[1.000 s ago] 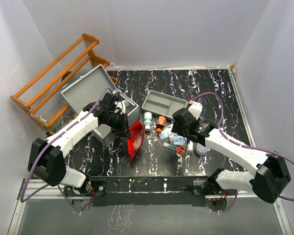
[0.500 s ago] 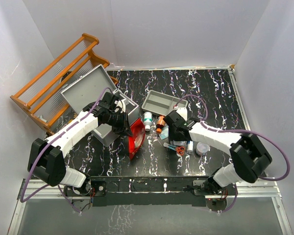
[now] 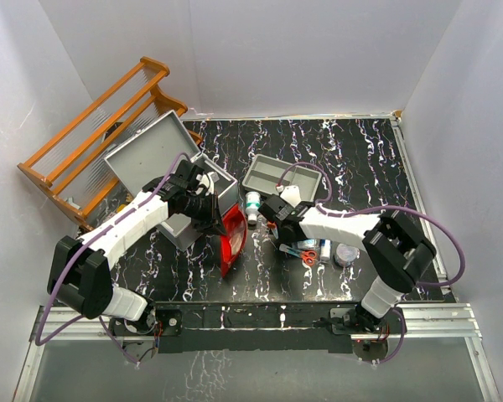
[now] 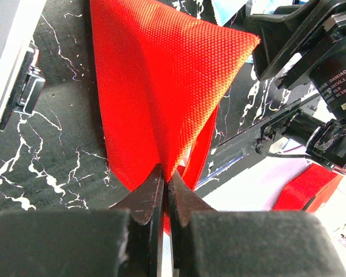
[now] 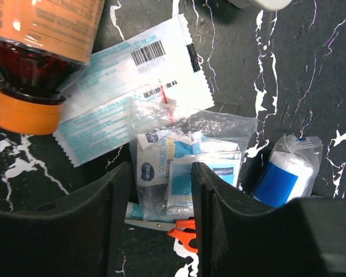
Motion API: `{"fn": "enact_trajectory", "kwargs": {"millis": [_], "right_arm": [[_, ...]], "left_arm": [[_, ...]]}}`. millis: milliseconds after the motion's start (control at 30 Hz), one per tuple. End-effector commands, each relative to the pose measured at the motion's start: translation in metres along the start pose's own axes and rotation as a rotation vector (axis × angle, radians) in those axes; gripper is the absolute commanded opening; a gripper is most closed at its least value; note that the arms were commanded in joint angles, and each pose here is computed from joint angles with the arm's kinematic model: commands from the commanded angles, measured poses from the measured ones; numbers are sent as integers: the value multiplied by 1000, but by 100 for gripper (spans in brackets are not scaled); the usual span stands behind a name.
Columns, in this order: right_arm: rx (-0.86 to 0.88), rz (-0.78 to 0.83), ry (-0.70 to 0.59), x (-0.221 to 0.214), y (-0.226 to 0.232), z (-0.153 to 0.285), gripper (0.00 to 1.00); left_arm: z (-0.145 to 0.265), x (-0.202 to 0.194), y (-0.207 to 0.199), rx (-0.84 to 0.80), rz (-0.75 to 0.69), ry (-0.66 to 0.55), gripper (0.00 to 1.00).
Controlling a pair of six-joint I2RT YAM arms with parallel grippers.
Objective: Organize the medicine kit
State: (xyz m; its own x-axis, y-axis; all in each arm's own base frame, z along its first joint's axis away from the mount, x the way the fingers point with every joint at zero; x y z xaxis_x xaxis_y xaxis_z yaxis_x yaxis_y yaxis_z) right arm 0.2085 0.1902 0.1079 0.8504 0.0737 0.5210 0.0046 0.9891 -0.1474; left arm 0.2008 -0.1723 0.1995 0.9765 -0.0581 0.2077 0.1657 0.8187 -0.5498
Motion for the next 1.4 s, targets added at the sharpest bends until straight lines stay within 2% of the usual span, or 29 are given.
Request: {"fn": "enact_trajectory", "kwargs": {"millis": [0,100,233,300,433,633,967,1233,1367], "right_arm": [[-41,18,-84,11,5,0,39],[-46,30,-98,8,7,-1,28],[-54,24,-113,6,4,-2,6],[-40,10,-128,8,4,2,0],[13,-64,-187,20,0,22,0],[179,-276,-320,38,-13,72,0],[692,-542,-581,67,-27,162,0],[1070,-552,-609,76,-10,200,0],[1178,-532,-600,73,-2,203,0]], "left_arm": [[7,-5,-4,-32,-1,-10,0],[7,-5,-5,-41,-4,-13,0],[7,-4,-6,-52,-4,-13,0],[7,-4,-7,-60,-7,-15,0],[5,-3,-9,-95,-10,-16,0],[5,1,-16,-171,-16,-29,0],[8,7,-25,-249,-25,-46,0],[20,11,-40,-332,7,-80,0],[24,12,-46,-360,52,-86,0]]}}
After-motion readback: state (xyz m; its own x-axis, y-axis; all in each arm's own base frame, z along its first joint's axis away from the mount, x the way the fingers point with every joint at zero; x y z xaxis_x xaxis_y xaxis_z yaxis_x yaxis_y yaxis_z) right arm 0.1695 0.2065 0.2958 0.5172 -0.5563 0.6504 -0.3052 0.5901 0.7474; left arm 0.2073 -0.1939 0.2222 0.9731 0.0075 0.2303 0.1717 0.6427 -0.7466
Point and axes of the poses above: each gripper's point midway between its finger pads, its own z axis back along the fingers, its own y axis along the line the jaws close on, x = y × z, the point moved 9 cm from there along z, back along the fingers, and after that the axes turned 4 degrees about -z, right-handed, at the moved point
